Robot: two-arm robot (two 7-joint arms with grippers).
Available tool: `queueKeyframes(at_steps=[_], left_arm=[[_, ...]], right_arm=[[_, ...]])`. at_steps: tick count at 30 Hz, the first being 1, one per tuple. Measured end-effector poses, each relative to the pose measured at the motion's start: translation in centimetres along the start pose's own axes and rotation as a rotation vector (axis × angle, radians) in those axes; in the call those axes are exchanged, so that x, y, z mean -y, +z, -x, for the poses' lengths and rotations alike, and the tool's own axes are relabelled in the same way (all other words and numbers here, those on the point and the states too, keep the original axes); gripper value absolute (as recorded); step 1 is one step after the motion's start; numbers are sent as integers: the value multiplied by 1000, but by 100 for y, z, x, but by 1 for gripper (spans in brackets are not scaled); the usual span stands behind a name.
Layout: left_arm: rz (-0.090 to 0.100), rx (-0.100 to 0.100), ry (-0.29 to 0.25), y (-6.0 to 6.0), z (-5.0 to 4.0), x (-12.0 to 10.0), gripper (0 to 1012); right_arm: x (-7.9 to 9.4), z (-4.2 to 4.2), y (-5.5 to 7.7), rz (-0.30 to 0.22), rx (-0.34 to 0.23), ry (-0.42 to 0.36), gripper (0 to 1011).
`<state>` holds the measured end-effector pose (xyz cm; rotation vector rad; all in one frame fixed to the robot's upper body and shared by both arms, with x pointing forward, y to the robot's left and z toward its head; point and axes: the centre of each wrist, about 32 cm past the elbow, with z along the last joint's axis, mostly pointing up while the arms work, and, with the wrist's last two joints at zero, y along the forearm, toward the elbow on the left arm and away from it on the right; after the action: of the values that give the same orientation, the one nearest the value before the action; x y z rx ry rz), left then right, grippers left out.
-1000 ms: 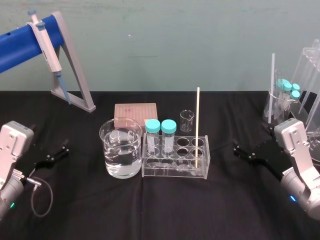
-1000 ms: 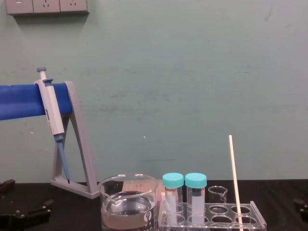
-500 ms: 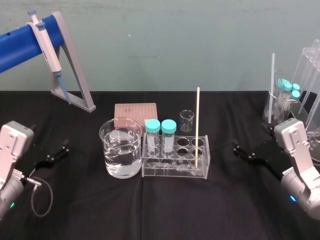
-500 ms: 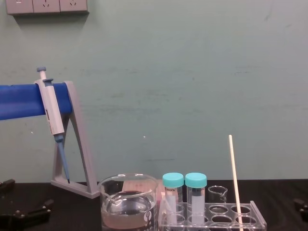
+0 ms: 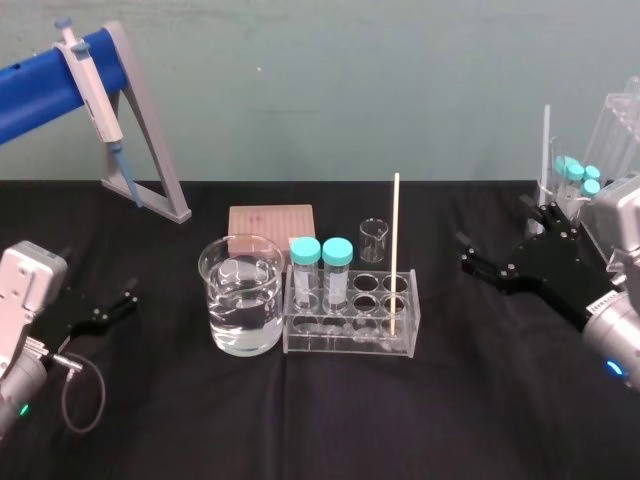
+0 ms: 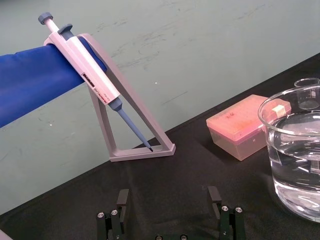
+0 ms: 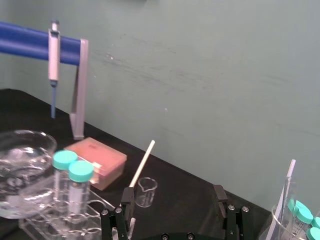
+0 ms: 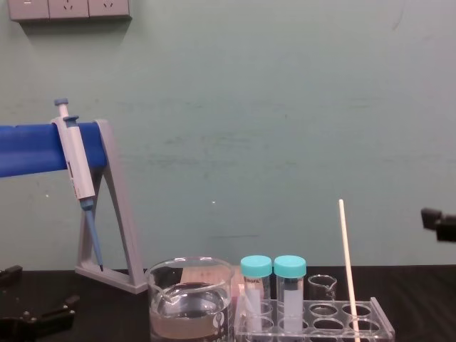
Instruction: Hold the thermometer with one hand and immerse one end into the beaker, then reinsert it into the test tube rack.
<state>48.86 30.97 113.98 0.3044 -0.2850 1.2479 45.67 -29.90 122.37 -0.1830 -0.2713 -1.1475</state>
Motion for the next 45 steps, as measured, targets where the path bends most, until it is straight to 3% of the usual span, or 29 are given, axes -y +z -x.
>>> queueKeyframes(at_steps=[2, 4, 7, 8, 9, 11, 12, 16, 20, 23, 27, 45], left_arm=[[0, 0, 0, 0, 0, 0, 1004], [0, 0, 0, 0, 0, 0, 1004], [0, 0, 0, 0, 0, 0, 1004], [0, 0, 0, 0, 0, 0, 1004], [0, 0, 0, 0, 0, 0, 1004], [0, 0, 0, 0, 0, 0, 1004], [0, 0, 0, 0, 0, 0, 1004], [0, 0, 0, 0, 0, 0, 1004], [0, 0, 0, 0, 0, 0, 1004], [0, 0, 0, 0, 0, 0, 1004], [0, 0, 0, 0, 0, 0, 1004], [0, 0, 0, 0, 0, 0, 1004]], right_arm=[[50, -10, 86, 7, -21, 8, 1000], [98, -37, 189, 22, -77, 20, 1000], [96, -102, 264, 46, -211, 46, 1000], [82, -123, 270, 56, -254, 54, 1000], [34, -171, 269, 77, -343, 67, 1000], [-21, -214, 262, 99, -421, 76, 1000], [-80, -263, 247, 124, -494, 87, 1000], [-234, -394, 205, 175, -628, 128, 1000], [-400, -515, 163, 217, -710, 181, 1000], [-528, -583, 120, 246, -750, 209, 1000], [-683, -612, 77, 270, -773, 236, 1000], [-1338, -524, -43, 331, -737, 313, 1000]])
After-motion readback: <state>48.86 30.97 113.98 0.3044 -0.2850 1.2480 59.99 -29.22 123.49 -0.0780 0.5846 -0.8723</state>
